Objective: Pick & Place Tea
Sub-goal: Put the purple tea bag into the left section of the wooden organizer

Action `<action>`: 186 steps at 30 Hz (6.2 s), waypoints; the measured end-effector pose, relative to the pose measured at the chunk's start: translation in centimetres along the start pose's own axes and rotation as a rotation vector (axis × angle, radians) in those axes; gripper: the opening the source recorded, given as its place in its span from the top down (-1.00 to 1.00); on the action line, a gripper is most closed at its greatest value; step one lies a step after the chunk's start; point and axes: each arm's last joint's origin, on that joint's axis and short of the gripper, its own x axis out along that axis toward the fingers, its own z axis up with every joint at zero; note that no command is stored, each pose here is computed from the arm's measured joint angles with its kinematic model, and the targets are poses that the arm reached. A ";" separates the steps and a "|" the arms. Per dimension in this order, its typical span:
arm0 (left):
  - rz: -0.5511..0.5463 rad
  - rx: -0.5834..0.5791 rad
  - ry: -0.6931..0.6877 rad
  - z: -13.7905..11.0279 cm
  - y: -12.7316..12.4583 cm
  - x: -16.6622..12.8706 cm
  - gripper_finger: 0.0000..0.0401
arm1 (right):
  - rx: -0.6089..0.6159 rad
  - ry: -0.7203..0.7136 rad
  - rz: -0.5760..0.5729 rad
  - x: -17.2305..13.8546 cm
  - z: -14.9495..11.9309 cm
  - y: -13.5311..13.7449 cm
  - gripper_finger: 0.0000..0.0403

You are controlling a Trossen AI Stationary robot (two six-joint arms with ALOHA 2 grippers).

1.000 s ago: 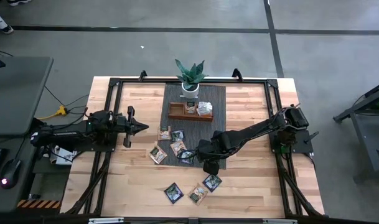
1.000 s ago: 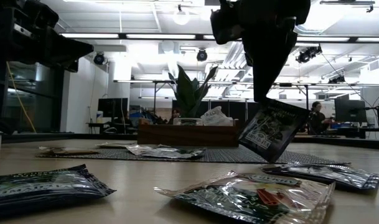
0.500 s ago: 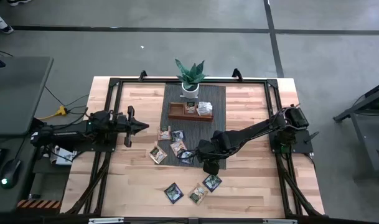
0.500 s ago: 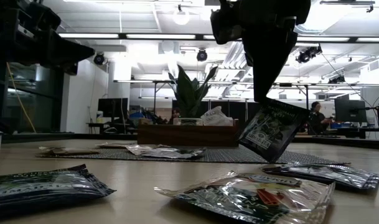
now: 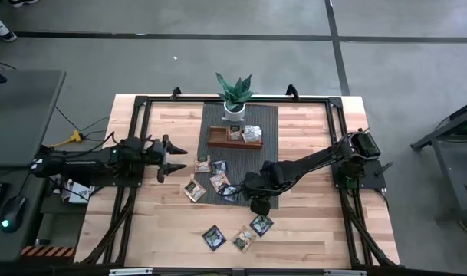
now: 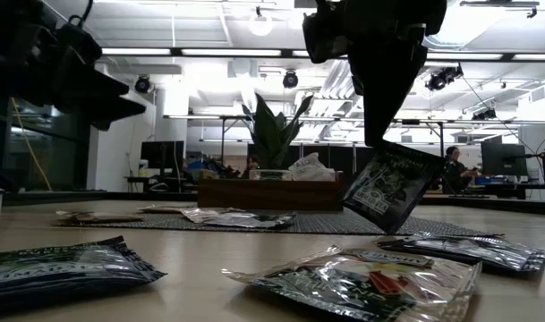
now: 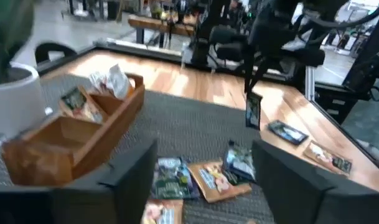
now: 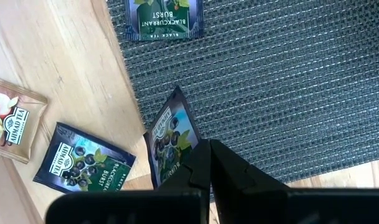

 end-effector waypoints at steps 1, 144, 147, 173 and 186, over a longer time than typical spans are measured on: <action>-0.005 -0.017 0.018 -0.1 0.0 0.2 -0.41 | 0.000 0.000 0.000 0.0 0.0 0.0 1.00; -0.534 0.032 0.342 -0.8 -2.6 31.7 1.00 | -0.005 -0.092 0.034 -3.8 -0.4 -0.8 0.47; -0.517 0.048 0.340 -0.4 -2.1 31.6 1.00 | 0.036 -0.142 0.009 -6.2 -1.4 -1.4 0.33; -0.003 0.175 -0.007 5.3 7.9 14.4 1.00 | 0.084 -0.463 -0.103 -7.4 -6.1 -0.6 0.20; 0.157 0.161 -0.024 2.9 10.4 10.4 1.00 | 0.113 -0.514 -0.077 -7.5 -5.7 -0.3 0.21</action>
